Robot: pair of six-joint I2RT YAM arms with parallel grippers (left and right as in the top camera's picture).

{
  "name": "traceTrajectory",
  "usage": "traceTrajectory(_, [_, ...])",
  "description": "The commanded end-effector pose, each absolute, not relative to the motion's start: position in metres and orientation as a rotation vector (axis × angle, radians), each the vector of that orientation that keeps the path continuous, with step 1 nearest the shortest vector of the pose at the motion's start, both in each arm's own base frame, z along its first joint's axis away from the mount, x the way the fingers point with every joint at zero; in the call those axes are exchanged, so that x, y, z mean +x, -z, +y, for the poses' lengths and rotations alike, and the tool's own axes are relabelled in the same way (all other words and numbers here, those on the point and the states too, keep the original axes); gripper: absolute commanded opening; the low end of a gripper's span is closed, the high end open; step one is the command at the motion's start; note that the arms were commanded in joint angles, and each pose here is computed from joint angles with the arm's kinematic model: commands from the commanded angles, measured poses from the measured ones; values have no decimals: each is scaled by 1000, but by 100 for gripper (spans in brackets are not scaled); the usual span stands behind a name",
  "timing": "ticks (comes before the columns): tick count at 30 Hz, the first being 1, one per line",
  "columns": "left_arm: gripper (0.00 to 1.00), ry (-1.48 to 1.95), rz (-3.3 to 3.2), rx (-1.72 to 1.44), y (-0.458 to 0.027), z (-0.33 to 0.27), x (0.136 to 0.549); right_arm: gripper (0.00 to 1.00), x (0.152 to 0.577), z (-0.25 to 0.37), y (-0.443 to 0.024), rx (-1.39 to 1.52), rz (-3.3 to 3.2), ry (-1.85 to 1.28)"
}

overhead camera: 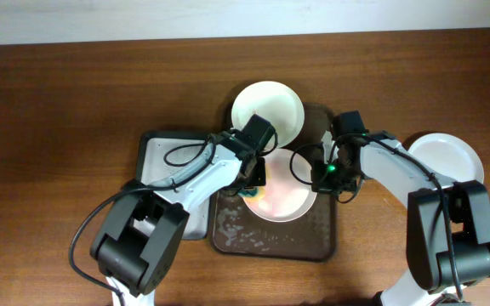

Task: Clean dirty plates on tray and stack at the side
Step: 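Scrub the pink plate with the sponge in left gripper while right holds it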

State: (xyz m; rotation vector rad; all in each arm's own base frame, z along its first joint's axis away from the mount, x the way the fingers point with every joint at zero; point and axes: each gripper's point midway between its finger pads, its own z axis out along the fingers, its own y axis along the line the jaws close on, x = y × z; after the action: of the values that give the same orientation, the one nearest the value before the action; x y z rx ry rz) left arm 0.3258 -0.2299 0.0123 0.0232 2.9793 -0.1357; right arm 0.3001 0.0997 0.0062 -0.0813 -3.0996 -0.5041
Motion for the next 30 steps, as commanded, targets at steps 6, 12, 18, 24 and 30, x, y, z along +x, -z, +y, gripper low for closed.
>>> traceTrajectory(6, [0,791,2946,254,-1,-329,314,4,300,82,0,51,-3129,375])
traceTrajectory(12, [0,902,2920,317,9,-365,300,4,296,97,0,176,-3127,369])
traceTrajectory(18, [0,447,3025,207,35,-294,311,4,295,99,0,181,-3124,368])
traceTrajectory(24, [0,-42,2973,20,-6,-198,333,4,296,98,0,120,-3125,356])
traceTrajectory(30, [0,-114,2818,44,-75,-174,339,4,293,97,0,94,-3114,355])
